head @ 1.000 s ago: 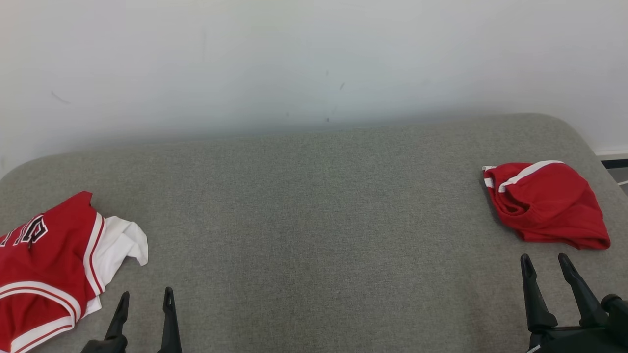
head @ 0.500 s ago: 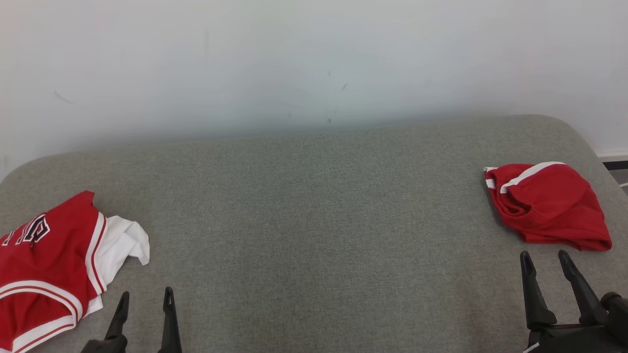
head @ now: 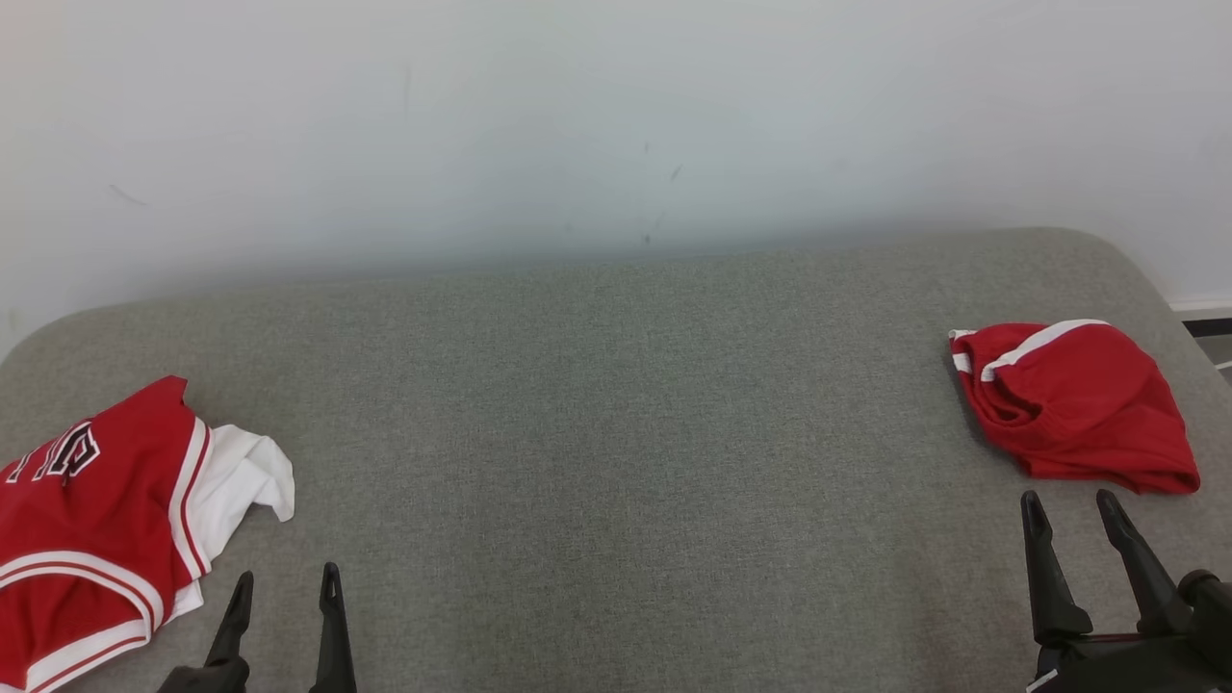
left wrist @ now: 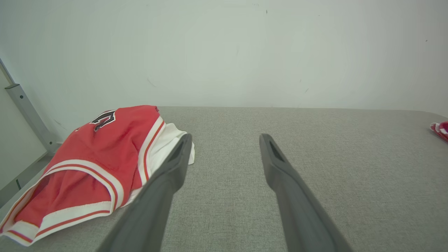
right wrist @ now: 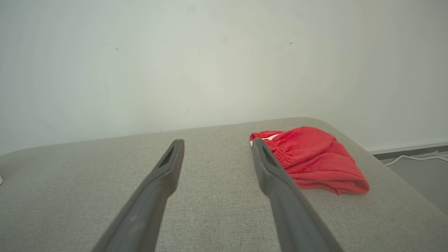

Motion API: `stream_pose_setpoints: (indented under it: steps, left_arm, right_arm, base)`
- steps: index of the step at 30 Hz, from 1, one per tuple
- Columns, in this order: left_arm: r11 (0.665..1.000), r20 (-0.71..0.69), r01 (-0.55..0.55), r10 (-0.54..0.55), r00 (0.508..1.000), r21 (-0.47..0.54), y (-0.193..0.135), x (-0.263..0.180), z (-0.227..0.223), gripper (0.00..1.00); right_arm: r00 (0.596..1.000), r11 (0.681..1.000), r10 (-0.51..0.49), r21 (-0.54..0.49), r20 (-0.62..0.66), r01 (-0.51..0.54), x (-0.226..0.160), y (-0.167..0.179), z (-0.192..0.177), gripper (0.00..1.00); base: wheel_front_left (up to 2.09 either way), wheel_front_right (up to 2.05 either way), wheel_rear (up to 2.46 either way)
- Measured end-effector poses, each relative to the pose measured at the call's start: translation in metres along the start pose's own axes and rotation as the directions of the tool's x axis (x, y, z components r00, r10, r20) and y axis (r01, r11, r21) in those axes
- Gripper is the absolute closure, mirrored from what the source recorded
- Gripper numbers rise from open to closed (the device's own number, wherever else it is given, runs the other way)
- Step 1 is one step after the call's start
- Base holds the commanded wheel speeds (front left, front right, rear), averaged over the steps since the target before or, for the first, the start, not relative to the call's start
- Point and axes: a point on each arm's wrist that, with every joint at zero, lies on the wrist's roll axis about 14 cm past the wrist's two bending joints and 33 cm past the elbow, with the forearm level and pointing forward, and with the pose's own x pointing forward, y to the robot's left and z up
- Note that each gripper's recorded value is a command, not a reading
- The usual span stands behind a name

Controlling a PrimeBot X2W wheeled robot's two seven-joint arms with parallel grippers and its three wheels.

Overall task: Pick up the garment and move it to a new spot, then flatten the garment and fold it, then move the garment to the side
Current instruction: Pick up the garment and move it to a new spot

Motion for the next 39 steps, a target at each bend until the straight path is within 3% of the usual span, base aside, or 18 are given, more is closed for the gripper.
stream_pose_setpoints:
  steps: [22, 39]
  left_arm:
    - [1.000, 0.000, -0.024, 0.024, 1.000, 0.007, 0.007, -0.005, 0.001, 0.00]
    - [0.992, 0.000, -0.125, 0.125, 0.992, 0.011, 0.038, -0.024, 0.001, 0.00]
  right_arm:
    - [1.000, 1.000, -0.001, 0.000, -0.012, 0.001, -0.001, 0.001, -0.001, 0.00]
    - [0.995, 0.996, 0.094, 0.006, -0.035, -0.094, 0.011, 0.034, -0.010, 0.00]
  base:
    - [0.00, 0.00, 0.00]
    - [0.00, 0.00, 0.00]
